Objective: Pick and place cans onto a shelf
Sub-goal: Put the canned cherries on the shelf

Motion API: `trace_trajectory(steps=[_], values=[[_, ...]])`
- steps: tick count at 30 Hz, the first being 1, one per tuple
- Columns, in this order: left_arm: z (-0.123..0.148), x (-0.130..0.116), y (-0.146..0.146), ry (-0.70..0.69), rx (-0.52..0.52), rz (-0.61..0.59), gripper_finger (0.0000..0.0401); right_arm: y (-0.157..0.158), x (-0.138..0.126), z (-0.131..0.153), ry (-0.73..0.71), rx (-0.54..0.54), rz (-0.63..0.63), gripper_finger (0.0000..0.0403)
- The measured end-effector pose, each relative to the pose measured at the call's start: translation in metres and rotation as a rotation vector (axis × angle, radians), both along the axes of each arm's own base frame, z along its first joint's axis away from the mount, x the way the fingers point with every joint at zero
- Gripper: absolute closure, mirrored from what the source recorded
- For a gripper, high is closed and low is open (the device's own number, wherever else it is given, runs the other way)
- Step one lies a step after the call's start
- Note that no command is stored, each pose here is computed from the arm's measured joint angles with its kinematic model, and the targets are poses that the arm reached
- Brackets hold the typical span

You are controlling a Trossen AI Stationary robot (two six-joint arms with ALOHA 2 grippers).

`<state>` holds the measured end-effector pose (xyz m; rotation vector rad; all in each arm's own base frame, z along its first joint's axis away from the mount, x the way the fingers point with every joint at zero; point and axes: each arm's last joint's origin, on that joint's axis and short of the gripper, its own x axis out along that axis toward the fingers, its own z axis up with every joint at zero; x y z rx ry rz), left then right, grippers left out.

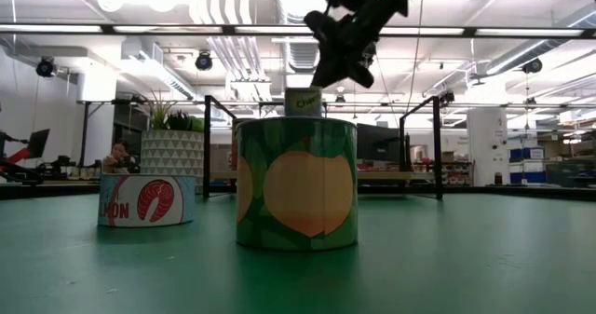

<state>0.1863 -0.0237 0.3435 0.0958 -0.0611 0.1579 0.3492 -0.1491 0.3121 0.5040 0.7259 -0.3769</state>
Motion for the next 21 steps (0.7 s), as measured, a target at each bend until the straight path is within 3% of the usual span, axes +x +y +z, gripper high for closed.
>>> trace_trajectory(steps=[11, 21], values=[[0.0, 0.0, 0.0, 0.002, 0.007, 0.0, 0.0401, -0.028, 0.002, -0.02, 0.055, 0.019, -0.019, 0.0394], [0.0, 0.0, 0.0, 0.003, 0.008, 0.0, 0.0401, -0.031, 0.001, -0.023, 0.068, -0.005, -0.009, 0.0394]])
